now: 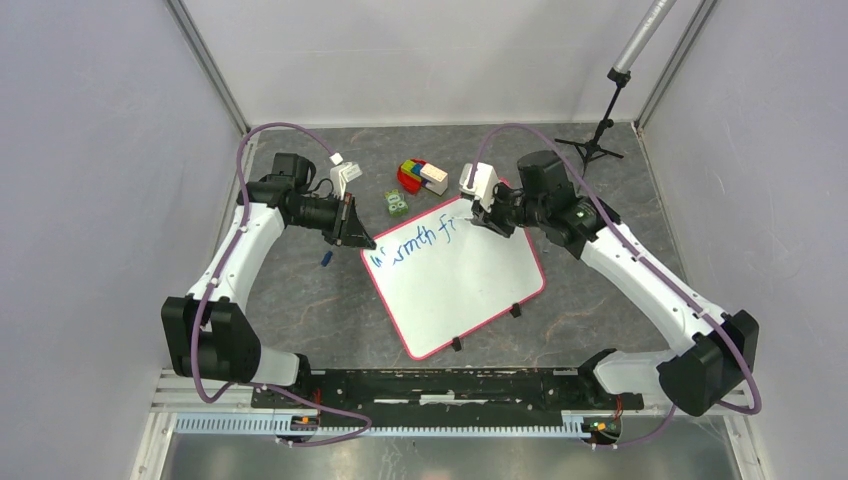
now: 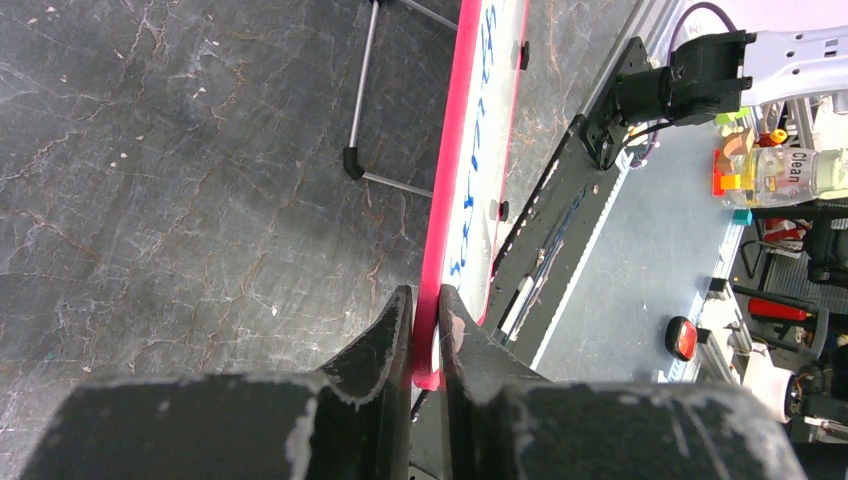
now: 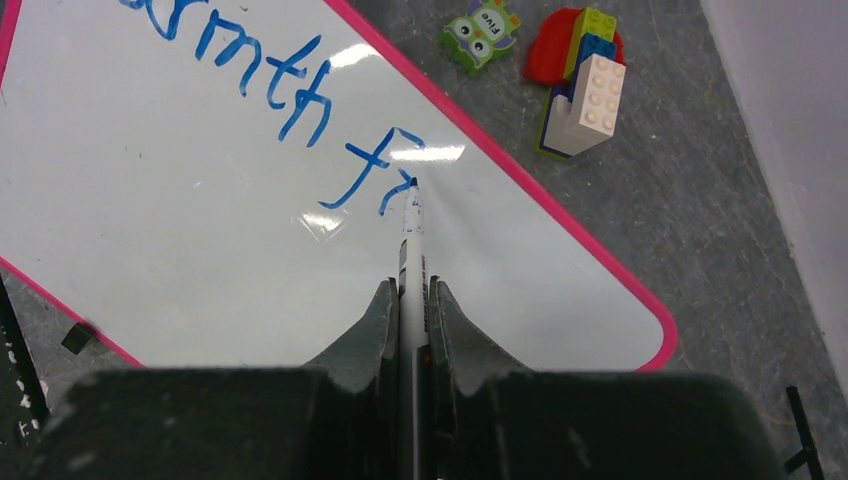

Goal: Write a sentence on the whiteboard

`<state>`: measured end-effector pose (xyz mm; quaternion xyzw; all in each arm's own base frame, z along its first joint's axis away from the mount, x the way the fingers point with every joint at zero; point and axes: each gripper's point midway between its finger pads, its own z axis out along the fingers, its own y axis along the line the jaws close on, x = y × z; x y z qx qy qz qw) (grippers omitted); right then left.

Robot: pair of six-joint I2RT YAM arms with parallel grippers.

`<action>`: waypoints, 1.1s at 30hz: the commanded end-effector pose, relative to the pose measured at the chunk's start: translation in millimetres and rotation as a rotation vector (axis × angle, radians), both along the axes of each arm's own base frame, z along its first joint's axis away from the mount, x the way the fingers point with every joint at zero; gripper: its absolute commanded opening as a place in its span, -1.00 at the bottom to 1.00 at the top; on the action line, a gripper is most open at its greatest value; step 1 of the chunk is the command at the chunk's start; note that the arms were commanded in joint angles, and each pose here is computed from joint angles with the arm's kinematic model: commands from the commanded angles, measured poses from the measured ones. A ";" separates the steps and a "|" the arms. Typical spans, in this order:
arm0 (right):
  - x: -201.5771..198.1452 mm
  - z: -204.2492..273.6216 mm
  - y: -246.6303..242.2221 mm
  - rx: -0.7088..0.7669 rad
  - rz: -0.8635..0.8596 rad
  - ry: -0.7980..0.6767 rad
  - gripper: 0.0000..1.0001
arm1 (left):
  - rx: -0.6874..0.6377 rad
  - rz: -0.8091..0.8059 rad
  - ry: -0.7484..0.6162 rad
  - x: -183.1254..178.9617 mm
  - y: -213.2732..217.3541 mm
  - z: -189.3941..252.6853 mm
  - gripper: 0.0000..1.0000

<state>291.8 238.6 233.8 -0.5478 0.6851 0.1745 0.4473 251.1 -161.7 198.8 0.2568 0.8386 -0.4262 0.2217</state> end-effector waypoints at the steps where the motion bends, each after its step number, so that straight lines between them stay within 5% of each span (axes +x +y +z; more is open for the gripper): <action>1: 13.2 25.4 9.6 0.047 -0.007 -0.059 -1.00 | 0.029 0.001 -0.054 4.5 2.7 0.8 -0.95; 33: 5.1 24.5 9.4 0.063 0.001 -0.035 -1.00 | 0.035 0.000 -0.058 3.9 3.3 -0.4 -0.95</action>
